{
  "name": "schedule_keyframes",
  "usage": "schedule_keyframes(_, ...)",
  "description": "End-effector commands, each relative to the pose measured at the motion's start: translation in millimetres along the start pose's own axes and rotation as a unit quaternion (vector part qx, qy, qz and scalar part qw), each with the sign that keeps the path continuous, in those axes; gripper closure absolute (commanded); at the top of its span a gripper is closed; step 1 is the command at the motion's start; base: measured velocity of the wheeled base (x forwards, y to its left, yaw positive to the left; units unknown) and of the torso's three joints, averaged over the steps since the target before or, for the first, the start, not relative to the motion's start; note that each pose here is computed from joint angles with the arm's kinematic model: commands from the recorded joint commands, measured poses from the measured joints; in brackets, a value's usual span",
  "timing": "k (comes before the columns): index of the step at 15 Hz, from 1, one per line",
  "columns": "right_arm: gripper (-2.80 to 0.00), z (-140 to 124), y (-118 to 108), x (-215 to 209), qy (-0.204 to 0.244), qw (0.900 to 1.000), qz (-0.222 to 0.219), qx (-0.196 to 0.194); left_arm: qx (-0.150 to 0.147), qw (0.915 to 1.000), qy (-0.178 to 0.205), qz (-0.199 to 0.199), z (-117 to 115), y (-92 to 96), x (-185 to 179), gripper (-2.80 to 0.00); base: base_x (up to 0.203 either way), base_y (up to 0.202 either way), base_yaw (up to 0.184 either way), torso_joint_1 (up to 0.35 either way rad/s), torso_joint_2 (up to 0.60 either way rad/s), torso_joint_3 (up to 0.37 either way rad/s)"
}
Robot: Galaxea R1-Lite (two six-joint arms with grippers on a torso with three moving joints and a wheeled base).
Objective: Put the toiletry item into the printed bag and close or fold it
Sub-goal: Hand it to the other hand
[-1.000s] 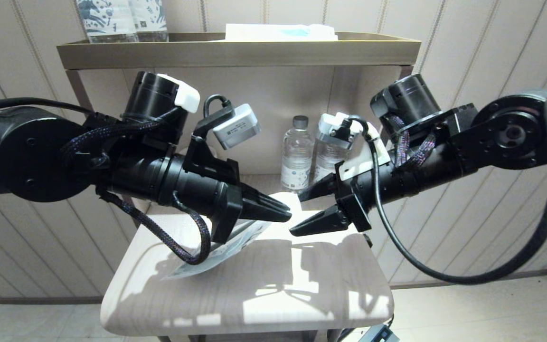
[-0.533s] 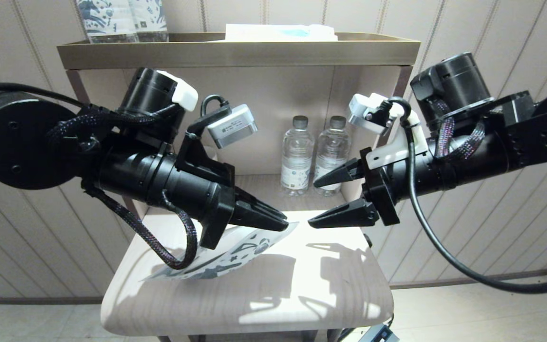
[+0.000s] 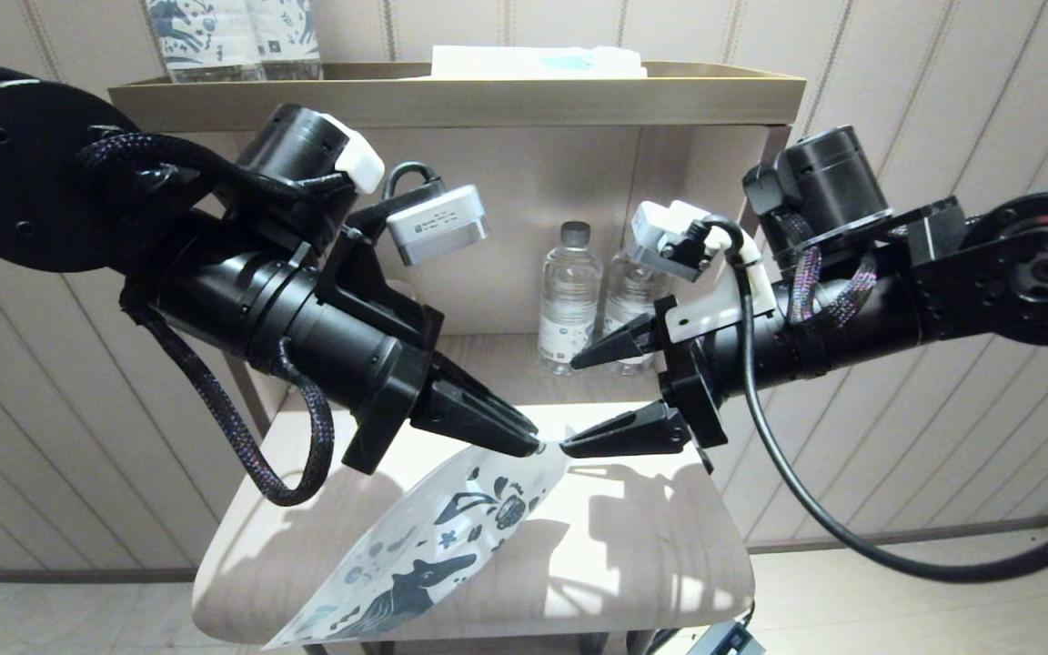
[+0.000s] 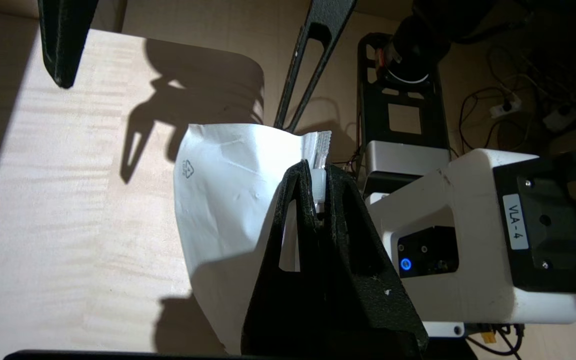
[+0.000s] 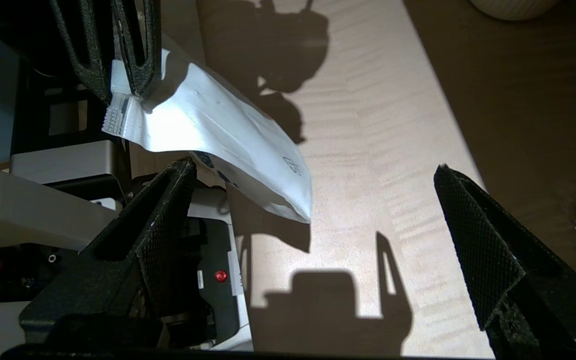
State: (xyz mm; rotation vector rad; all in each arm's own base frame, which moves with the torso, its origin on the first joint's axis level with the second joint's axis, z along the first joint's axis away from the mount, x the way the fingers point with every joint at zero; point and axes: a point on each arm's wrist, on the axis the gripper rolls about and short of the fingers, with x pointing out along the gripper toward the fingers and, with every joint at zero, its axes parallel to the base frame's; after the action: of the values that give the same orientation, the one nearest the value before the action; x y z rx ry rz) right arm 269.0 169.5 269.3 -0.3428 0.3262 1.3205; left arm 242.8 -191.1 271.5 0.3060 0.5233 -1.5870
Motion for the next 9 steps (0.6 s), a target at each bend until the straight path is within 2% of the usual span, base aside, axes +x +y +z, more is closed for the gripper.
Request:
schedule_keyframes(1, -2.8, -5, -2, 7, 0.003, 1.0, 0.014, 0.001, -0.005, 1.0, 0.004, -0.005, -1, 12.0, 9, 0.0, 0.0, 0.0, 0.0, 0.0, 0.0, 0.0)
schedule_keyframes(5, -2.8, -5, -3, 7, 0.002, 1.0, 0.015, -0.004, -0.002, 1.0, 0.002, -0.004, 4, 28.4, 19, 0.0, 0.0, 0.0, 0.0, 0.0, 0.0, 0.0)
schedule_keyframes(9, -2.8, -4, -1, 24, -0.002, 0.999, 0.05, -0.005, -0.006, 0.9999, 0.006, -0.007, 9, 33.9, 21, 0.0, 0.0, 0.0, 0.0, 0.0, 0.0, 0.0)
